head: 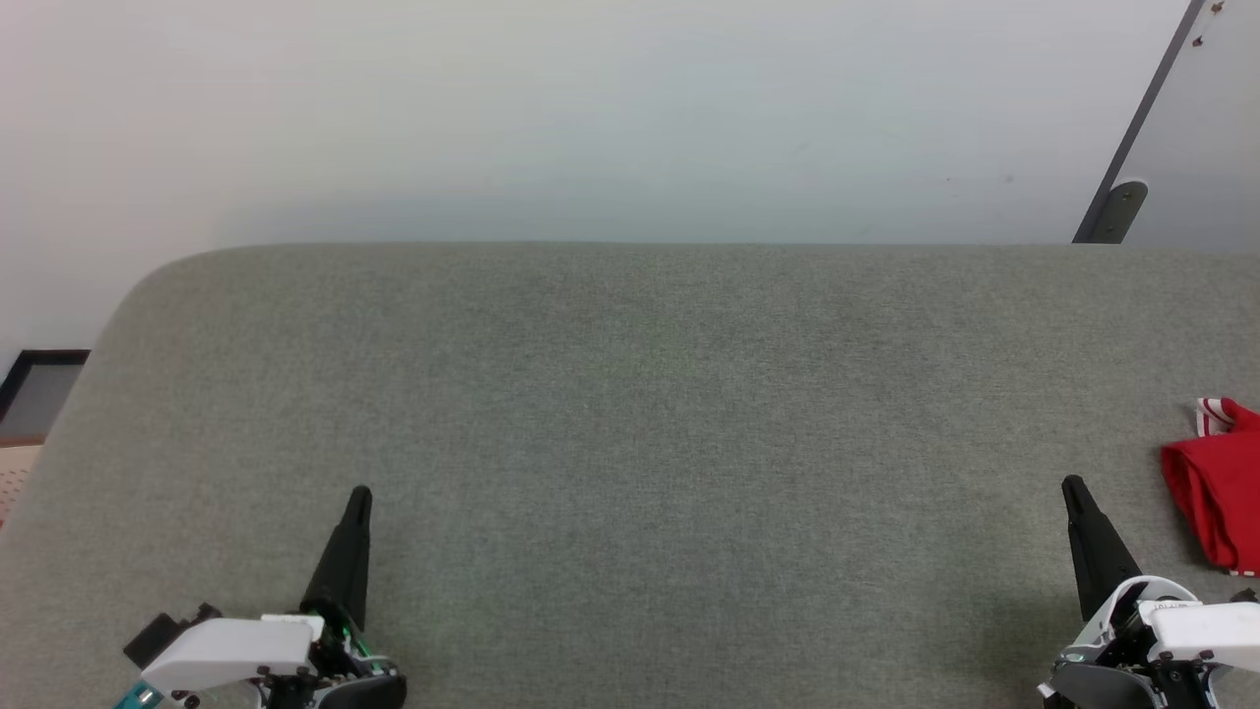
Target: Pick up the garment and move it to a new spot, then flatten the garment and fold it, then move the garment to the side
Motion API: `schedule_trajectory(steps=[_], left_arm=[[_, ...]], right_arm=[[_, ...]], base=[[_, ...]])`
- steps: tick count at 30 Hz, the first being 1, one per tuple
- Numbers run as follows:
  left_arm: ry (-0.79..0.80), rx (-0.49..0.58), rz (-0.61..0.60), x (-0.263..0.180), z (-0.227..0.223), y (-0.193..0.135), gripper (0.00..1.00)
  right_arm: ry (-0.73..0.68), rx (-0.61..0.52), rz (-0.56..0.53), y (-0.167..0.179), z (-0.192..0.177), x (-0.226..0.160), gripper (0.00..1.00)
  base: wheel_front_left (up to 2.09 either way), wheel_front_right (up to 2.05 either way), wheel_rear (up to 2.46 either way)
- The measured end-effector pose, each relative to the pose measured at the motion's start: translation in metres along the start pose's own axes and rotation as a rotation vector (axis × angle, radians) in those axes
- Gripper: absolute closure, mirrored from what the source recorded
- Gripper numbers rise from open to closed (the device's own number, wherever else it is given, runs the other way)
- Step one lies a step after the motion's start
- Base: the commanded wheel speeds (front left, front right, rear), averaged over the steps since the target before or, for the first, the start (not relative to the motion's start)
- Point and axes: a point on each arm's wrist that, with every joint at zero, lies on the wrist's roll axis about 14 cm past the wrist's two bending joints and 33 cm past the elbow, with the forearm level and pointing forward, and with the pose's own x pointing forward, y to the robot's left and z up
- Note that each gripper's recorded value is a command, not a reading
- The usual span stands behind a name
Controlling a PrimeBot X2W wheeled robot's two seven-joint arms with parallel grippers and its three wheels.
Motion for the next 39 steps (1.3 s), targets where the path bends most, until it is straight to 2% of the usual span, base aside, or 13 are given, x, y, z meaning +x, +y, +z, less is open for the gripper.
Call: schedule_trajectory(steps=[39], left_arm=[[0.0, -0.002, 0.0, 0.0, 0.0, 0.0, 1.0]], right_arm=[[0.0, 0.0, 0.0, 0.0, -0.0001, 0.0, 1.0]], base=[[0.0, 0.0, 0.0]])
